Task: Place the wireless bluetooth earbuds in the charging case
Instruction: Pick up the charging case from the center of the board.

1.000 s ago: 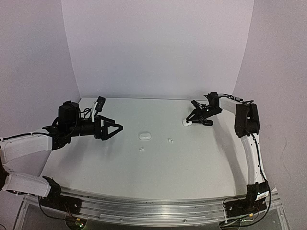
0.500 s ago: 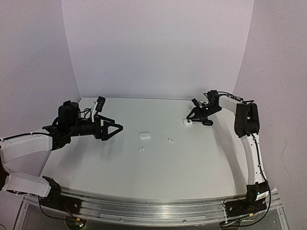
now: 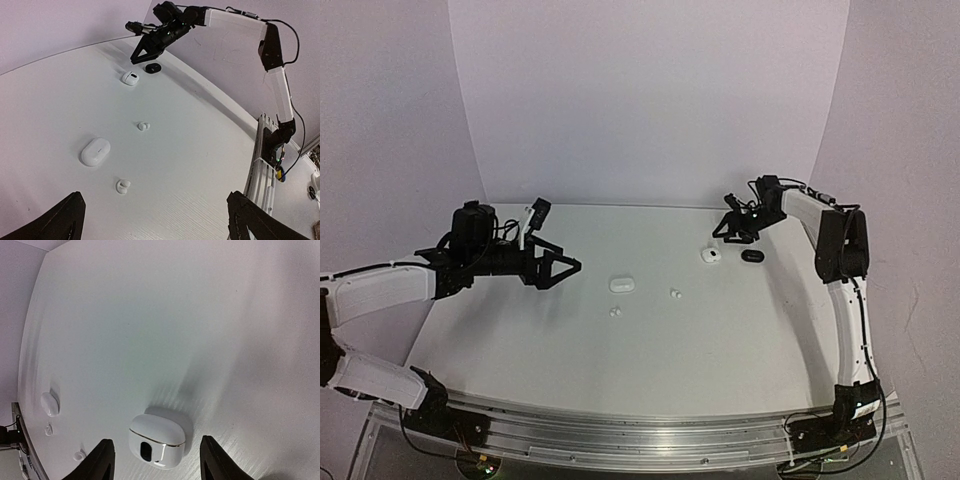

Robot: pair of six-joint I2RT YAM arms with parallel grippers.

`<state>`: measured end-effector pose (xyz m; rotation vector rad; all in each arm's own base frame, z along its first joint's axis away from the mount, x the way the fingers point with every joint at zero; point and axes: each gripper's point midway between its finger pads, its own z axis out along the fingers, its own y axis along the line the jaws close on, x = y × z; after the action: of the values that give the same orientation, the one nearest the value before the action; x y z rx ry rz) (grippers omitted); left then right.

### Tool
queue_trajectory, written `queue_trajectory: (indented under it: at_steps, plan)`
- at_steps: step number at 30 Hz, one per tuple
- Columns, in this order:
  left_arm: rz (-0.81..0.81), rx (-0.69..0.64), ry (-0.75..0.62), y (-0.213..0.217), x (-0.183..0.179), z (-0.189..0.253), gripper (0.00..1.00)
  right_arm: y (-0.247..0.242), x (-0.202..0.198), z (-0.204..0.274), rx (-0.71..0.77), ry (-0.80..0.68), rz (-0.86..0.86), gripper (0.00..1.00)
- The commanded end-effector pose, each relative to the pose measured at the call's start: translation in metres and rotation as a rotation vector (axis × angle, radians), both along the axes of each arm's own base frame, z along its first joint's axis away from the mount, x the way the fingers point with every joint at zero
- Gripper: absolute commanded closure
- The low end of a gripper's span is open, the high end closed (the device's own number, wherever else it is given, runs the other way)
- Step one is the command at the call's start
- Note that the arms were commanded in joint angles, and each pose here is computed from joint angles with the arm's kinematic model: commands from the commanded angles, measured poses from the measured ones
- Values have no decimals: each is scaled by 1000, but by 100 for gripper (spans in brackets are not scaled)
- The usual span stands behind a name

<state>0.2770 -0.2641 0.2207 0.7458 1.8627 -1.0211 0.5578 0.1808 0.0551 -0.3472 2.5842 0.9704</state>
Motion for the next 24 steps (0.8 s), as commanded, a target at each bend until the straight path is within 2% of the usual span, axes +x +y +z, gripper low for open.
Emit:
queue_trajectory:
  at_steps: [1,4,8,11,14,19,24]
  plan:
    - [-176,213,-37,-14,11,-25,1,21,7,135,71,-279,39,42]
    - [-288,340,6,-26,29,-56,0,31,-4,172,73,-366,56,38]
    - [-395,452,-48,-40,60,-88,1,49,-34,201,64,-446,101,3]
    - [-475,517,-151,-50,79,-104,1,59,-61,214,55,-489,124,2]
    - [-557,580,-181,-61,91,-128,2,67,-82,221,34,-525,127,2]
    - [-565,624,-241,-81,118,-156,7,85,-114,223,27,-535,139,2]
    - [-593,647,-263,-94,124,-179,10,95,-137,221,21,-542,137,2]
